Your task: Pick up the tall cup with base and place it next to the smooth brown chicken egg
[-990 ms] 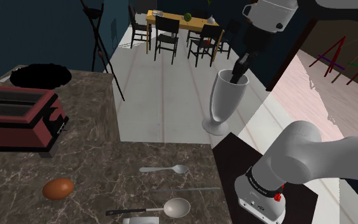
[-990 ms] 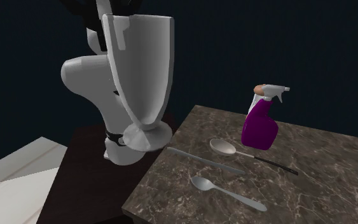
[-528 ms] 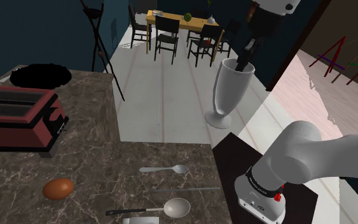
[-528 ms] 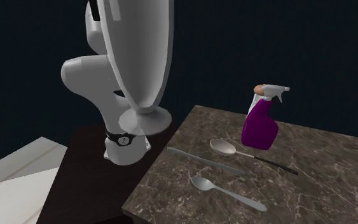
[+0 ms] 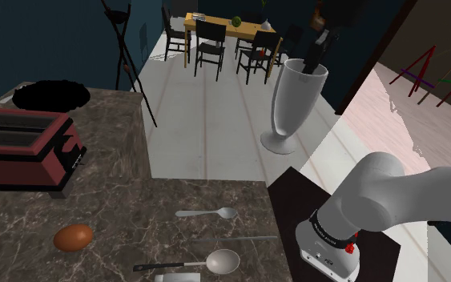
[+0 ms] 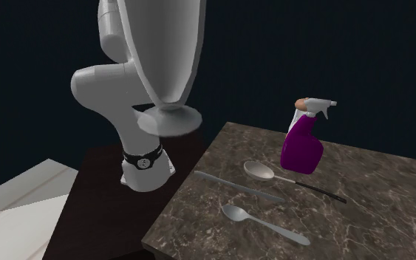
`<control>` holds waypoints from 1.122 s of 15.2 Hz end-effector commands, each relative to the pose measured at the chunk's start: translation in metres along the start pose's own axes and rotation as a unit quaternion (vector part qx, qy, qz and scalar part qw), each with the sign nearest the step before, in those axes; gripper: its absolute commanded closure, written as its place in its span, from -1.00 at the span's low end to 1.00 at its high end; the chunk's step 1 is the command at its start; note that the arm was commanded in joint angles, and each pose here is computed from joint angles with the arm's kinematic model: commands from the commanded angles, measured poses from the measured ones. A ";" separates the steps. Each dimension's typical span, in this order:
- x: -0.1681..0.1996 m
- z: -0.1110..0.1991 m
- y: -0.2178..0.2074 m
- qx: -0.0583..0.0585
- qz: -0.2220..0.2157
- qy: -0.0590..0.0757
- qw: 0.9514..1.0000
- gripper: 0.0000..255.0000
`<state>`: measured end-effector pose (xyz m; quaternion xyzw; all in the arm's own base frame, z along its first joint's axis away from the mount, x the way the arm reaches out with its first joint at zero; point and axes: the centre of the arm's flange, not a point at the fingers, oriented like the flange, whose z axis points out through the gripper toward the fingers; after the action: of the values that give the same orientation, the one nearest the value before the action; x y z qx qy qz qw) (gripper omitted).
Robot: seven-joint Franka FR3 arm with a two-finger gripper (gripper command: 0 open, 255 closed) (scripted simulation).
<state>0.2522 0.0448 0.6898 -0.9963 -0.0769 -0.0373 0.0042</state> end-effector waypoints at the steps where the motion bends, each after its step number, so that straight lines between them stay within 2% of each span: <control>1: 0.008 0.005 -0.018 0.000 0.000 0.000 1.000 1.00; 17: 0.073 0.067 -0.209 0.000 0.000 0.000 1.000 1.00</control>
<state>0.2953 0.2496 0.6312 -0.9963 -0.0773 -0.0370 0.0036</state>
